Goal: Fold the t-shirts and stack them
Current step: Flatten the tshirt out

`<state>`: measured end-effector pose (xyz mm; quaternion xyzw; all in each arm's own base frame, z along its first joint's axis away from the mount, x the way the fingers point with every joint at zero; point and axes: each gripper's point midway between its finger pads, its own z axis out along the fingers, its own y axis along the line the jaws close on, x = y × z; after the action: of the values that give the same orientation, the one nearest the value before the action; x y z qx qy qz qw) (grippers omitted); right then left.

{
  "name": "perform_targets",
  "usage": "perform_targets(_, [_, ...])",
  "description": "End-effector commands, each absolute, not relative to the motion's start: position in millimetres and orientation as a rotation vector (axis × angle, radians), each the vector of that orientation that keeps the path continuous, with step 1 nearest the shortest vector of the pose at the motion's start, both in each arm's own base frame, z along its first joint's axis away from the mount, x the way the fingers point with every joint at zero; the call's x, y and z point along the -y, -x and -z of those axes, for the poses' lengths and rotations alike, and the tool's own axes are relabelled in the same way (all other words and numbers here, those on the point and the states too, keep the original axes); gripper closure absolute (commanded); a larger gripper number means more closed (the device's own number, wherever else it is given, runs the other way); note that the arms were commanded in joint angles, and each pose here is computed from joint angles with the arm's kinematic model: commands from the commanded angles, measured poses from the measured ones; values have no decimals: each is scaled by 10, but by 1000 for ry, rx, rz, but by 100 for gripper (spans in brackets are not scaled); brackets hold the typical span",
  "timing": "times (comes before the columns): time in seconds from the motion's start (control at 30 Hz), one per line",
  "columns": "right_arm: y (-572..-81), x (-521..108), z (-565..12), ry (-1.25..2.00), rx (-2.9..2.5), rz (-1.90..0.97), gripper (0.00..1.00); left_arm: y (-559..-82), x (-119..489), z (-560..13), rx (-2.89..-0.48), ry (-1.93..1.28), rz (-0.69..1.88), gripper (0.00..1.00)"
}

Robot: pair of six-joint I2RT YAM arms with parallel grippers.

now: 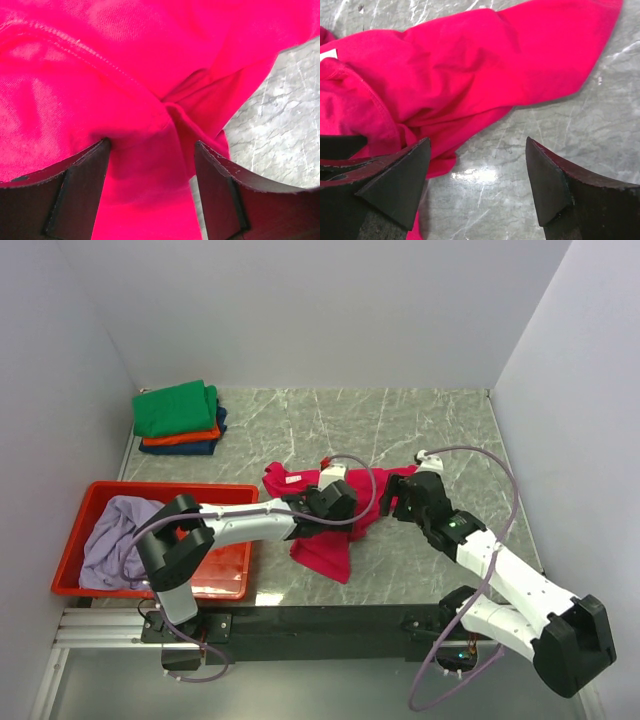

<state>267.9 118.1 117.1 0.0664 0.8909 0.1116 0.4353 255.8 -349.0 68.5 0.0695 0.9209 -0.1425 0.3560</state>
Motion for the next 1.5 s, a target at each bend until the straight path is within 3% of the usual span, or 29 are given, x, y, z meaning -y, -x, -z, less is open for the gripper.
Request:
perform_targets(0.0, [-2768,-1243,-1213,-181,-2189,-315,18,-2700,3667,-835,-2319,-165,407,27])
perform_targets(0.17, [-2745,-1356,-1083,-158,-2229,-366,22,-2694,3683,-645,-2358,-184,370,29])
perform_targets(0.23, [-2734,-1380,-1040,-157,-2238,-381,23,-2689,3673,-582,-2368,-191,355,40])
perform_targets(0.27, [-2722,-1400,-1028,-153,-2244,-396,23,-2680,3659,-551,-2376,-194,345,51])
perform_targets(0.4, [-2702,-1439,-993,-145,-2250,-423,24,-2681,3549,-536,-2379,-172,290,70])
perform_targets(0.53, [-2645,-1571,-945,-82,-2281,-485,25,-2706,3386,-705,-2342,-128,248,71])
perform_targets(0.7, [-2608,-1758,-894,-12,-2304,-540,27,-2682,3241,-855,-2329,-98,257,79])
perform_targets(1.1, [-2580,-2180,-706,115,-2389,-578,29,-2613,2828,-957,-2323,-17,228,79])
perform_targets(1.47, [-2688,-1862,-782,2,-2369,-384,29,-2550,2294,-1145,-2288,112,242,78])
